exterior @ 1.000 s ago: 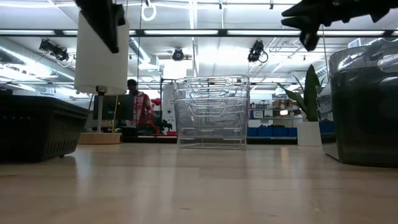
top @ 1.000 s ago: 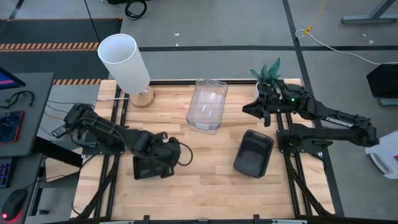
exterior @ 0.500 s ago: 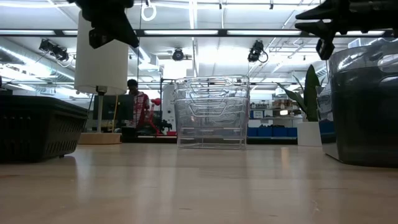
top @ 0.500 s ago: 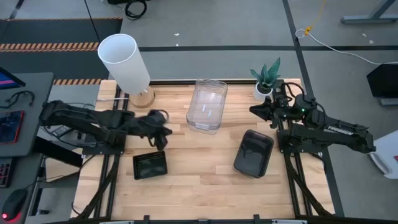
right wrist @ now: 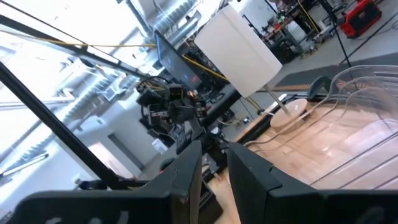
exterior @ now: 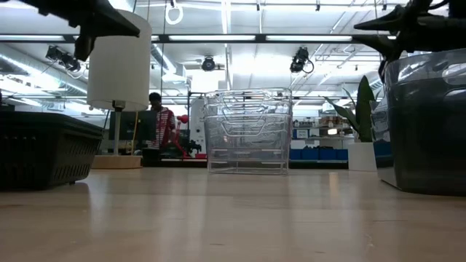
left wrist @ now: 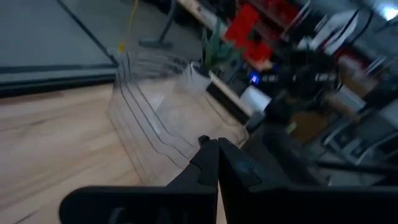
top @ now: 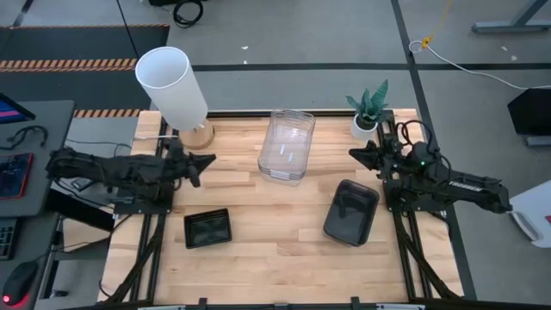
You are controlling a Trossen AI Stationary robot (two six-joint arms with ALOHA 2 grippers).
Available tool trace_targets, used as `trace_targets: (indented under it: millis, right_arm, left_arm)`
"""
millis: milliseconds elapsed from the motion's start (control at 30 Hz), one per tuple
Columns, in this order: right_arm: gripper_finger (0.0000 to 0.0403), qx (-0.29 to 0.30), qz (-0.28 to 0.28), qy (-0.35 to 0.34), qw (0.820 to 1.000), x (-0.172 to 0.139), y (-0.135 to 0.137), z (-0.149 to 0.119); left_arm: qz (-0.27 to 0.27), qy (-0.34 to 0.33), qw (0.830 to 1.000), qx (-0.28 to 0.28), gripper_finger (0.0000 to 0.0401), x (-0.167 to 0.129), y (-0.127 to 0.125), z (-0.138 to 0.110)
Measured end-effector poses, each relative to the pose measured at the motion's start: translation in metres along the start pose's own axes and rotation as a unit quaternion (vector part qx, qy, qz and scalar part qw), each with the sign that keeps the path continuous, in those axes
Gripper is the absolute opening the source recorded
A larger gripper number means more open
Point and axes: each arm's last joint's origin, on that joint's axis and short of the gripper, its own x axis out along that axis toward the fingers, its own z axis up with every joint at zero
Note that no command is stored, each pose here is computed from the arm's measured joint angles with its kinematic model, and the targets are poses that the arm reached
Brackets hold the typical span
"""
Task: Stack baskets by color
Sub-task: Return to Home Position
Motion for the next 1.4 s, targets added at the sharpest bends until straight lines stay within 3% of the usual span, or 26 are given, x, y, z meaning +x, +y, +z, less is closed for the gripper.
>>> trace_targets:
  millis: [367, 633, 900, 1133, 1400]
  right_arm:
    - [0.0083, 0.006, -0.023, -0.022, 0.999, -0.001, -0.011, -0.014]
    - [0.0083, 0.035, -0.009, -0.035, 0.999, -0.002, -0.024, -0.032]
    - [0.0083, 0.036, -0.067, -0.037, 0.996, -0.002, -0.032, -0.037]
    - [0.0083, 0.011, -0.115, -0.036, 0.993, -0.003, -0.038, -0.040]
    - [0.0083, -0.089, -0.124, -0.016, 0.988, -0.003, -0.039, -0.041]
  left_arm:
    - [0.024, -0.093, 0.993, -0.068, 0.0004, -0.025, 0.046, -0.016]
    - [0.008, -0.107, 0.987, -0.121, 0.0003, -0.024, 0.066, -0.037]
    - [0.002, -0.112, 0.982, -0.154, 0.0004, -0.015, 0.080, -0.062]
    - [-0.020, -0.085, 0.986, -0.145, 0.0005, -0.010, 0.084, -0.074]
    - [-0.030, -0.069, 0.996, -0.054, 0.0028, -0.010, 0.083, -0.075]
